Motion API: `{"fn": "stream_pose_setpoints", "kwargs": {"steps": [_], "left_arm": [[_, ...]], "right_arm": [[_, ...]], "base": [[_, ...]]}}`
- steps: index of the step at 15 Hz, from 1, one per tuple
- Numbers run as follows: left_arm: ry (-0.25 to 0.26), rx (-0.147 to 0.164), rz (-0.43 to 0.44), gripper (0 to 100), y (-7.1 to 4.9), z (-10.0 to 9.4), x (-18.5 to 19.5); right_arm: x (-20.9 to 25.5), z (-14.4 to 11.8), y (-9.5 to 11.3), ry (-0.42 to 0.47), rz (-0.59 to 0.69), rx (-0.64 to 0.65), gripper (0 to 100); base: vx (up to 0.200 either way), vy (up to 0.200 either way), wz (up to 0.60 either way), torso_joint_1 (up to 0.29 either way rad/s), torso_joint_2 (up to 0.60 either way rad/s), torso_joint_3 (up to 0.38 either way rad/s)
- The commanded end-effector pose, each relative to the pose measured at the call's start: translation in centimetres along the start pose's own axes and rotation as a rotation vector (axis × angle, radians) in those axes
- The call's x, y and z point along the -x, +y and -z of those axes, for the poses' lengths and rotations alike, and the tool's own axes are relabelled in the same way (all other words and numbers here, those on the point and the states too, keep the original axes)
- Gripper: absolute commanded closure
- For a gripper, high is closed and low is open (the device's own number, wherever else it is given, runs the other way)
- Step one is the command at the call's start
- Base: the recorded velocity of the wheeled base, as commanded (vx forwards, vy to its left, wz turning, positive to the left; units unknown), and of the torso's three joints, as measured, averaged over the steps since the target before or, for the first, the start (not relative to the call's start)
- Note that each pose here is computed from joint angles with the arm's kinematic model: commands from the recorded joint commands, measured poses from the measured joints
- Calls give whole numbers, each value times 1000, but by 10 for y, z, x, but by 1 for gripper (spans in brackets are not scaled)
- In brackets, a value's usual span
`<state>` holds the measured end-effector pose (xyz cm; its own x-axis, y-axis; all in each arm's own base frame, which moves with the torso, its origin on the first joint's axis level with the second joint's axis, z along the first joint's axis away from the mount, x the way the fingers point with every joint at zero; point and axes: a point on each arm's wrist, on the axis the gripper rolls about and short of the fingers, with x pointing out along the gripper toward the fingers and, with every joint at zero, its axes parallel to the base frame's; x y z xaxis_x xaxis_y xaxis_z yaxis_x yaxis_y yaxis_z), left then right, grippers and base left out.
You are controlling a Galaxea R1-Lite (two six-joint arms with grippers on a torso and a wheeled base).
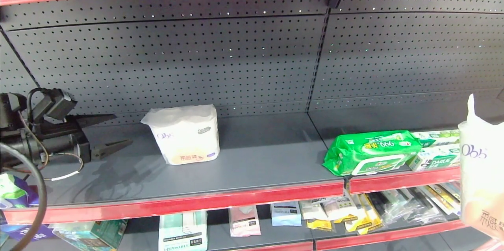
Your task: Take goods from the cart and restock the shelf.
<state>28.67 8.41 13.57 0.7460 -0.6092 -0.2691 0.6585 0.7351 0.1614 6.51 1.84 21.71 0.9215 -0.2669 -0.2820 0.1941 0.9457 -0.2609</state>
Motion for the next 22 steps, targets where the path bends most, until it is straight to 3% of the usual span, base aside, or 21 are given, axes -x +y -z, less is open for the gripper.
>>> {"fn": "stream_pose_setpoints", "kwargs": {"steps": [1, 6, 9, 12, 22], "left_arm": [[-11, 5, 50, 0, 10, 11, -15], [-75, -30, 169, 0, 21, 7, -48], [-74, -25, 208, 0, 21, 15, -64], [-100, -61, 234, 0, 24, 20, -81], [-136, -108, 334, 0, 15, 10, -128]], "right_arm": [[0, -1, -1, -2, 6, -5, 100], [-1, -1, -1, 6, 19, -2, 100], [-1, -1, -2, 8, 30, 6, 100], [-2, 0, -2, 16, 44, 5, 100], [-4, -1, -2, 22, 51, 7, 100]], "base": [[0, 0, 0, 0, 0, 0], [0, 0, 0, 0, 0, 0], [0, 0, 0, 0, 0, 0], [0, 0, 0, 0, 0, 0], [0, 0, 0, 0, 0, 0]]}}
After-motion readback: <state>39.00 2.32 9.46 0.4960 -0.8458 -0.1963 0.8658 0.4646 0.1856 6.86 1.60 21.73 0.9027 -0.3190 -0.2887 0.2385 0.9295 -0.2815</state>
